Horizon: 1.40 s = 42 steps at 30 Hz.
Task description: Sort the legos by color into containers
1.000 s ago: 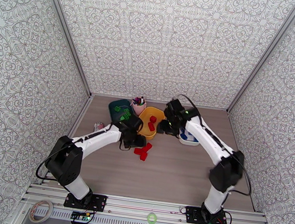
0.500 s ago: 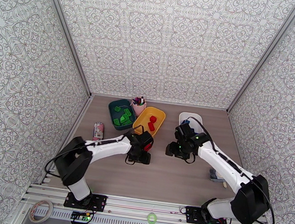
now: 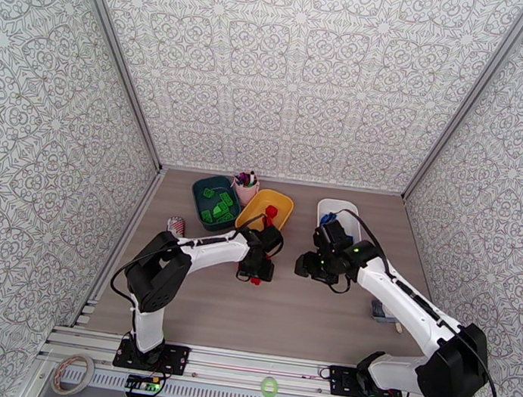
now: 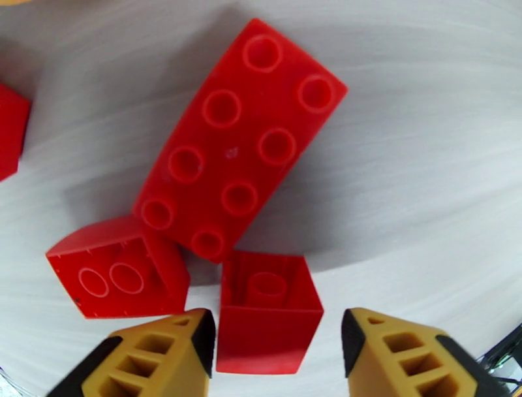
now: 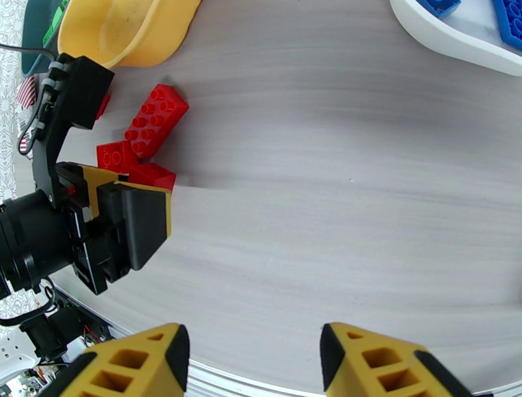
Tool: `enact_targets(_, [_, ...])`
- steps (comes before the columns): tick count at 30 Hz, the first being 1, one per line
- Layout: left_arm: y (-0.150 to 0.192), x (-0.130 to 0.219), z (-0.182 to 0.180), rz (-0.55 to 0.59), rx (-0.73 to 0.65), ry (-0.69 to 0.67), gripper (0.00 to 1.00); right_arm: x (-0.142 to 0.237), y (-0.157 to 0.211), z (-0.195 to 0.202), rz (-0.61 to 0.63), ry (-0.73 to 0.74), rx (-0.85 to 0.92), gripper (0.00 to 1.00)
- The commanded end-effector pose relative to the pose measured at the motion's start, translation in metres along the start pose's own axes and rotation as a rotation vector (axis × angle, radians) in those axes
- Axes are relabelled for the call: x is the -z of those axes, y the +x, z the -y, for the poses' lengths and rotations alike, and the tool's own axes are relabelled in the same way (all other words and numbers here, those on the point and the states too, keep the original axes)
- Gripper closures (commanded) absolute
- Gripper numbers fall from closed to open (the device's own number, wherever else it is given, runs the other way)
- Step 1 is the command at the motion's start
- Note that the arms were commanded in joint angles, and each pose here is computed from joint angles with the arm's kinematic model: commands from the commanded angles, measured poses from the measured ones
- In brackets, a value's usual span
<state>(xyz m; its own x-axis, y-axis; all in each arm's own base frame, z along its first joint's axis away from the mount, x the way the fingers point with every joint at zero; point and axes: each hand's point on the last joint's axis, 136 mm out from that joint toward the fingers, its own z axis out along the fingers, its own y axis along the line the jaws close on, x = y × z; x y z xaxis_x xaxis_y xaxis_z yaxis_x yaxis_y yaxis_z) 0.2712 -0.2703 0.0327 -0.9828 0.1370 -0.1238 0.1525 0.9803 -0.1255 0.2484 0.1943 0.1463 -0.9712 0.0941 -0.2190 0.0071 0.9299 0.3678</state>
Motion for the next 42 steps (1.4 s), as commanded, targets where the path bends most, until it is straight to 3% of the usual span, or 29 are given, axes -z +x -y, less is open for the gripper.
enact_targets(1, [0.001,-0.002,-0.009,-0.018,-0.006,-0.044,0.52,0.000,0.001,-0.001,0.006,-0.005,-0.001,0.42])
enact_targets(7, [-0.001,0.012,0.000,0.001,-0.019,-0.020,0.70,-0.003,-0.004,-0.009,-0.003,-0.019,0.013,0.43])
enact_targets(17, [-0.021,0.073,0.012,0.115,0.054,0.151,0.72,-0.005,-0.027,-0.056,-0.022,-0.180,0.056,0.43])
enact_targets(23, [-0.067,0.106,-0.003,0.212,0.205,0.326,0.72,-0.011,-0.047,-0.101,-0.054,-0.340,0.075,0.42])
enact_targets(30, [-0.132,0.123,-0.033,0.281,0.324,0.400,0.71,-0.016,-0.075,-0.124,-0.054,-0.346,0.089,0.44])
enact_targets(34, [-0.162,0.126,-0.041,0.295,0.327,0.384,0.59,-0.017,-0.083,-0.123,-0.047,-0.307,0.090,0.44])
enact_targets(38, [-0.182,0.134,-0.042,0.315,0.306,0.364,0.33,-0.019,-0.085,-0.115,-0.044,-0.261,0.088,0.44])
enact_targets(42, [-0.184,0.144,-0.044,0.336,0.279,0.337,0.20,-0.021,-0.082,-0.108,-0.043,-0.233,0.082,0.43])
